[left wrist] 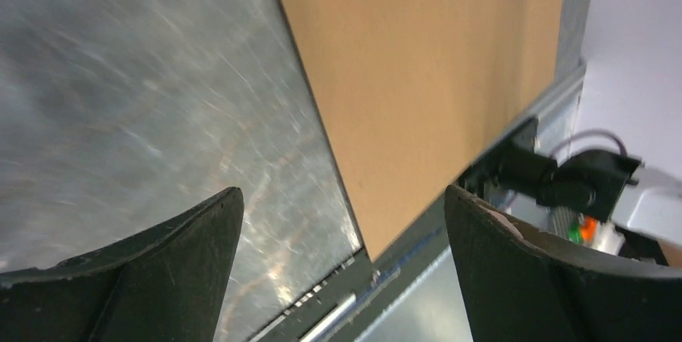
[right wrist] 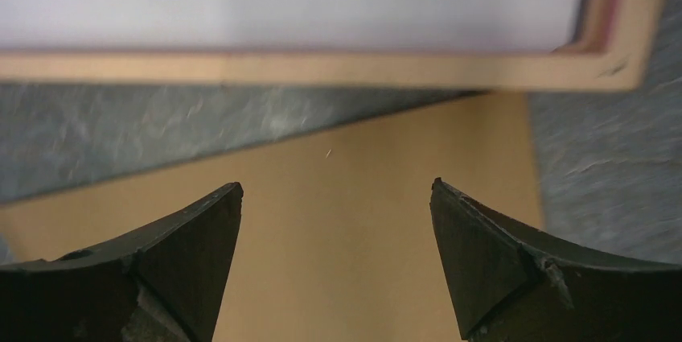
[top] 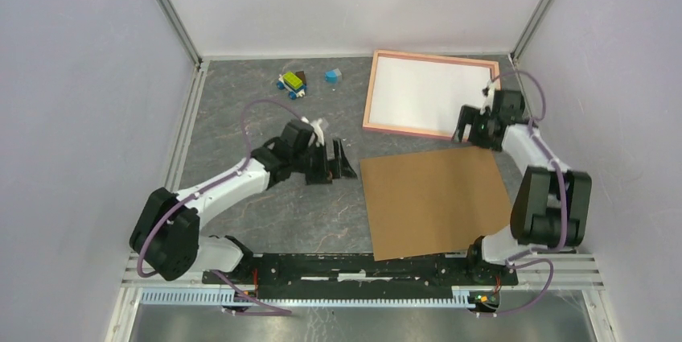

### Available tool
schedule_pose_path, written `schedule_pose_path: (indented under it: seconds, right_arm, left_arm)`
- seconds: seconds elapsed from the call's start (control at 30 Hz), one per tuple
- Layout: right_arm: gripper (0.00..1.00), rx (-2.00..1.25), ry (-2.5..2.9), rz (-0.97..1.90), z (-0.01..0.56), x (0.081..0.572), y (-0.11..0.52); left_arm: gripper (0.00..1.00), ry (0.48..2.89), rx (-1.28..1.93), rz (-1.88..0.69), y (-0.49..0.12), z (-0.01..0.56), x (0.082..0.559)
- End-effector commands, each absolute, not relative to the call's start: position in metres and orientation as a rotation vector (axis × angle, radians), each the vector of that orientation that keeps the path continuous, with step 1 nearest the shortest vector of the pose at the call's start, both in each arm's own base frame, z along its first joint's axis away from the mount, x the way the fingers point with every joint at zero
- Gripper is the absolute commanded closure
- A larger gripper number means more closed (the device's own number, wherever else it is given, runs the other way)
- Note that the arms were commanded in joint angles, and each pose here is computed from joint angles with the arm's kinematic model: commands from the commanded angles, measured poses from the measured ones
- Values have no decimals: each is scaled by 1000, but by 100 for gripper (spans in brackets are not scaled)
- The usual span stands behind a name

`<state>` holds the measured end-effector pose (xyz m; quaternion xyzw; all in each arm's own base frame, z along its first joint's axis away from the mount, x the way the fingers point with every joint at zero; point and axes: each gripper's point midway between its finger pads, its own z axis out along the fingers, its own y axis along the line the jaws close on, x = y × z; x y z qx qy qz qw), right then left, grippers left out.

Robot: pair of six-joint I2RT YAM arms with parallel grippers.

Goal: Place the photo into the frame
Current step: Turn over the photo from the photo frame.

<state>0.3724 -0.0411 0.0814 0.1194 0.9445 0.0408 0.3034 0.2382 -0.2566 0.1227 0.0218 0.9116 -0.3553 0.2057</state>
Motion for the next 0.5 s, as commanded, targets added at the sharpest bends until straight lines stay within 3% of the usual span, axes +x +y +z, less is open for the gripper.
schedule_pose_path:
  seconds: [0.0,0.27,0.47]
  right_arm:
    - [7,230,2382,302,89,351,-9]
    - [4,575,2385,-38,53,283,-83]
    - [2,729,2305,-184,53,264,-125]
  left_arm:
    - [0,2518,0,-1234,-308,123,205]
    - [0,2529,-160,-1204,-327,84,183]
    - [0,2563,-192,-1158,-331,65,177]
